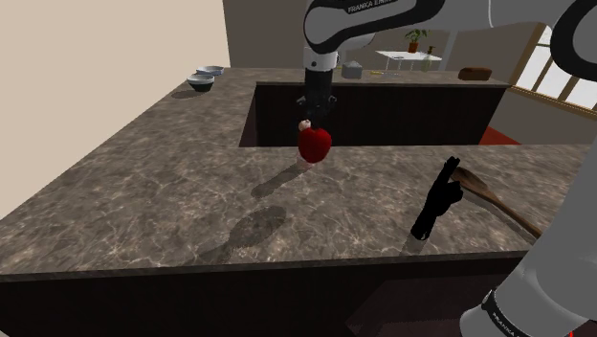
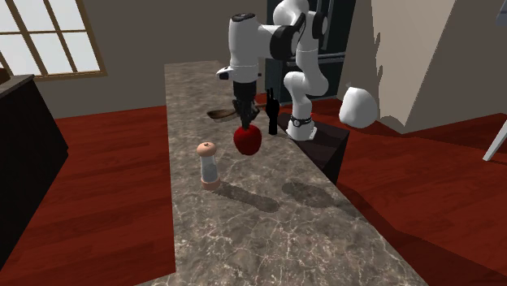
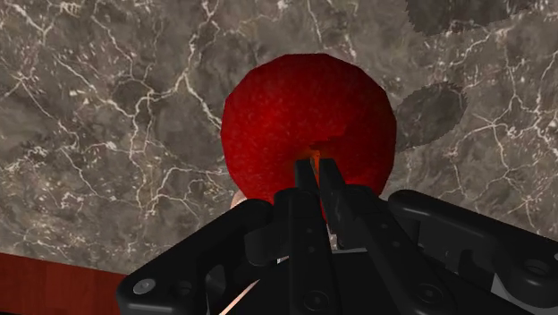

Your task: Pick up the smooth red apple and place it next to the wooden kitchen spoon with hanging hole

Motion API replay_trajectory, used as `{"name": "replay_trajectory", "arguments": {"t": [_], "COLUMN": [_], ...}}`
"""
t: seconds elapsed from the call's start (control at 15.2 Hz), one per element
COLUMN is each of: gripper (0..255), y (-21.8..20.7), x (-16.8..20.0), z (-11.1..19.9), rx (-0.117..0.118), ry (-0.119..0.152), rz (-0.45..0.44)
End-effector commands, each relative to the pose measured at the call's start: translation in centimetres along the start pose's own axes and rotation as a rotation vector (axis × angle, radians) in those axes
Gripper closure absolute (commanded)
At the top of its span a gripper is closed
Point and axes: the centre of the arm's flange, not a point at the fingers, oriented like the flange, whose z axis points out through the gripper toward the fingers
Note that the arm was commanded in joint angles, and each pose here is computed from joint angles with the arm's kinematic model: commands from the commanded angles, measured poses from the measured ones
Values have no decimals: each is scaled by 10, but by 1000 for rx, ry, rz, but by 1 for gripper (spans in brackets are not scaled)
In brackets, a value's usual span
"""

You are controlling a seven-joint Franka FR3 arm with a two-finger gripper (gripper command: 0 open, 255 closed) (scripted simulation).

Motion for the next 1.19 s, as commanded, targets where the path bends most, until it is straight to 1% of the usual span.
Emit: {"name": "replay_trajectory", "arguments": {"t": [0.0, 0.73, 0.79, 1.12], "gripper": [255, 255, 255, 255], "y": [-1, -1, -1, 62], "x": [0, 0, 0, -19], "z": [-12, -70, -70, -71], "rx": [0, 0, 0, 0], "ry": [0, 0, 0, 0], "rz": [0, 0, 0, 0]}}
